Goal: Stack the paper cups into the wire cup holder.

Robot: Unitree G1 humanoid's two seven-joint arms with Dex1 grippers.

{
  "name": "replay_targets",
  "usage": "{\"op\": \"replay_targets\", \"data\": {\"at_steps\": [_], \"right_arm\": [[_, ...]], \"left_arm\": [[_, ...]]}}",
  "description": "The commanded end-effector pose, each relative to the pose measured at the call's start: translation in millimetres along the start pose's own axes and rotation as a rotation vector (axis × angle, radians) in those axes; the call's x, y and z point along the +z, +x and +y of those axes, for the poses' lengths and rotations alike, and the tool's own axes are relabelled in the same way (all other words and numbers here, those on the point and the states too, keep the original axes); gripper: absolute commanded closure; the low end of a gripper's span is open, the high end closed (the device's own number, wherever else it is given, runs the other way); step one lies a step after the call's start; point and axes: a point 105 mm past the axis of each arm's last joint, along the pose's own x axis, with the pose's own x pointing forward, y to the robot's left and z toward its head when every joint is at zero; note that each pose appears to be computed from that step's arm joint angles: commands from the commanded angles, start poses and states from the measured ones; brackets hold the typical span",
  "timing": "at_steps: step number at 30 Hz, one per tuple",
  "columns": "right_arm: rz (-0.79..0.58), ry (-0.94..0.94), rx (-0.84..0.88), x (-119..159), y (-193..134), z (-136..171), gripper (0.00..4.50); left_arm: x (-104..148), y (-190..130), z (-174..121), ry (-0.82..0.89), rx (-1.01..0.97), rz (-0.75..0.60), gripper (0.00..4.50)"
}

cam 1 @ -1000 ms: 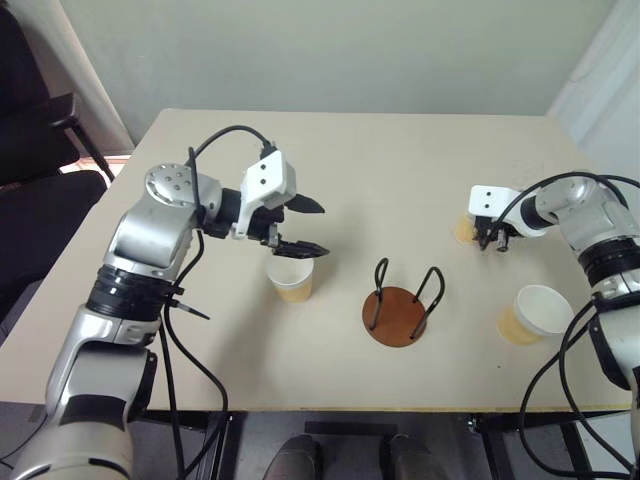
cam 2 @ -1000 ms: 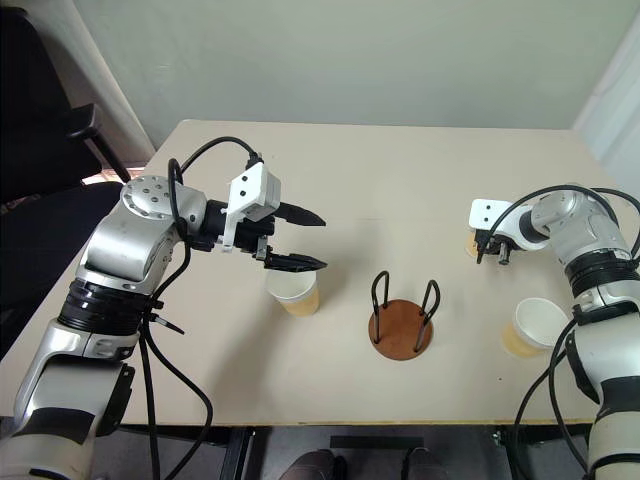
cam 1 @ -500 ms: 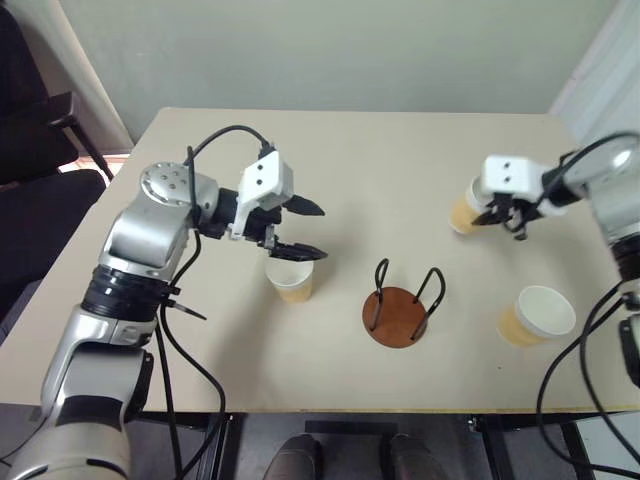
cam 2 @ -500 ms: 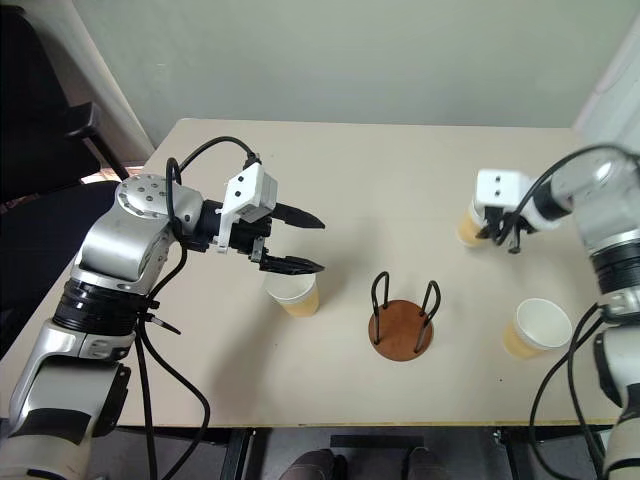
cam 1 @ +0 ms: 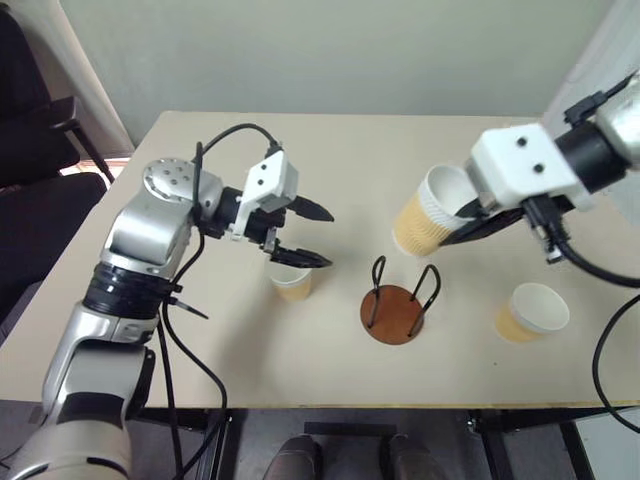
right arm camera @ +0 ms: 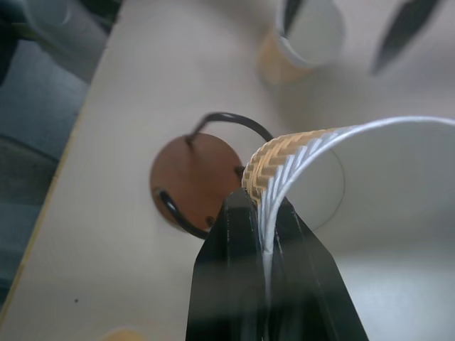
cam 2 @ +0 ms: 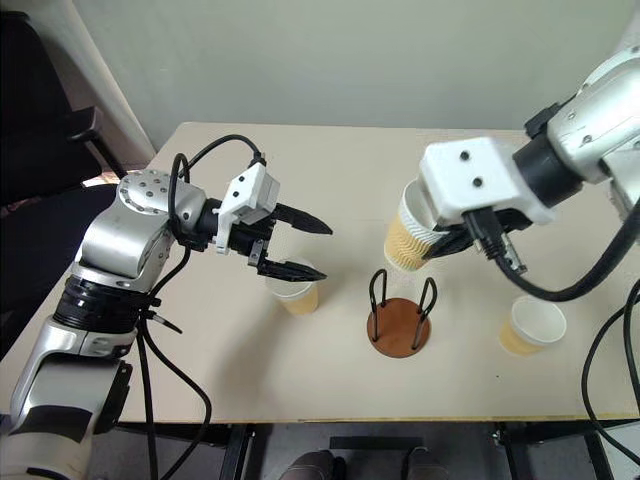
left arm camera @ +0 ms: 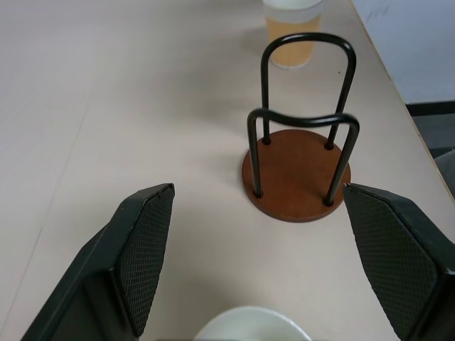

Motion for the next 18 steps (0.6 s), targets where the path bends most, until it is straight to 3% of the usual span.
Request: {"op": "replay_targets", "data": {"at_steps": [1, 15, 18], "right_arm": [[0.040, -0.041, 0.012, -6, 5, 2, 4.47], [0.071, -0.137, 0.098, -12, 39, 13, 4.47], [0.083, -0.145, 0.108, -16, 45, 14, 3.89]], "left_arm": [[10, -4, 3, 0.053, 0.010, 0.002, 0.43], [9, -6, 4, 0.059, 0.038, 0.008, 0.43], [9, -7, 5, 0.061, 0.041, 0.010, 0.43]]}}
